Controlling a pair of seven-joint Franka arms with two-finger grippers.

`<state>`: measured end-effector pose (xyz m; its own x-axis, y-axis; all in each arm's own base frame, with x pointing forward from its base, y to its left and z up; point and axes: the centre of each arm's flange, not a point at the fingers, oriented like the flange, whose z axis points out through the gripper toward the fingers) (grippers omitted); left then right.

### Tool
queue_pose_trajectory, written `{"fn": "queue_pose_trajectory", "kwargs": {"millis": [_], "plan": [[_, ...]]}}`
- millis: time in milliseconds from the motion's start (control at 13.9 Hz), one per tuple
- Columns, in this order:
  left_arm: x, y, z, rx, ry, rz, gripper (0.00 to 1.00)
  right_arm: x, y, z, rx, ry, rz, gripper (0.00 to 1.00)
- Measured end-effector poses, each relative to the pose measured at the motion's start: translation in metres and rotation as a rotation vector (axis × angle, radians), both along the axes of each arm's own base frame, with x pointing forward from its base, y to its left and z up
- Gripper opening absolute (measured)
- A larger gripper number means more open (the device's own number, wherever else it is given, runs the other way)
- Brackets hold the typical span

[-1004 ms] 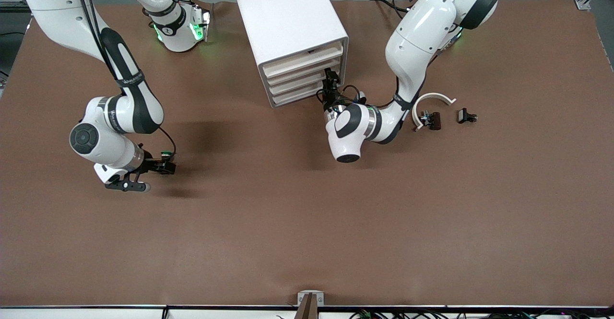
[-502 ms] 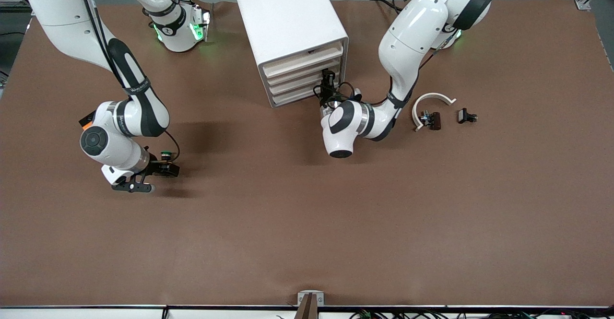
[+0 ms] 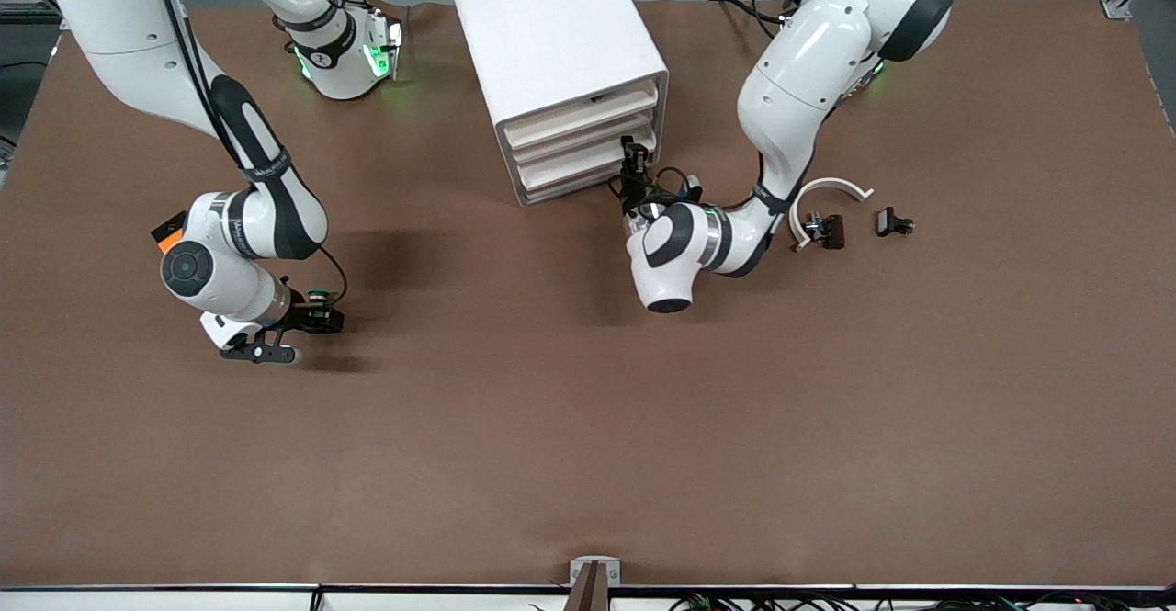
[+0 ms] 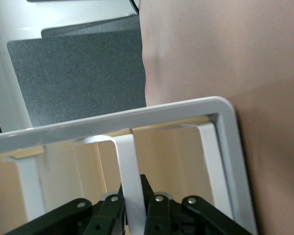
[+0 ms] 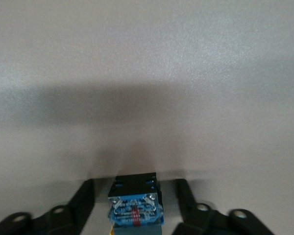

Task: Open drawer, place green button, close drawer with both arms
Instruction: 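Grasp the blue button switch with the right gripper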

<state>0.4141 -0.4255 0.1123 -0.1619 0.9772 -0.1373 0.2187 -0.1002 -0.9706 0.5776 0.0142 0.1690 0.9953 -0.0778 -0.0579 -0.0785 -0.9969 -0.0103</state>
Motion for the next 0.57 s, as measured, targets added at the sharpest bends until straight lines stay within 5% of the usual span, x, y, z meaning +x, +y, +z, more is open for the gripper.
{"fn": "queue_pose_trajectory", "kwargs": {"millis": [215, 573], "plan": [[0.031, 0.032, 0.000, -0.008, -0.004, 0.074, 0.13, -0.001, -0.001, 0.005, 0.000, 0.020, -0.001, 0.41], [0.061, 0.061, 0.003, -0.025, -0.017, 0.149, 0.15, 0.004, 0.009, 0.044, -0.002, 0.103, -0.076, 0.41]]}}
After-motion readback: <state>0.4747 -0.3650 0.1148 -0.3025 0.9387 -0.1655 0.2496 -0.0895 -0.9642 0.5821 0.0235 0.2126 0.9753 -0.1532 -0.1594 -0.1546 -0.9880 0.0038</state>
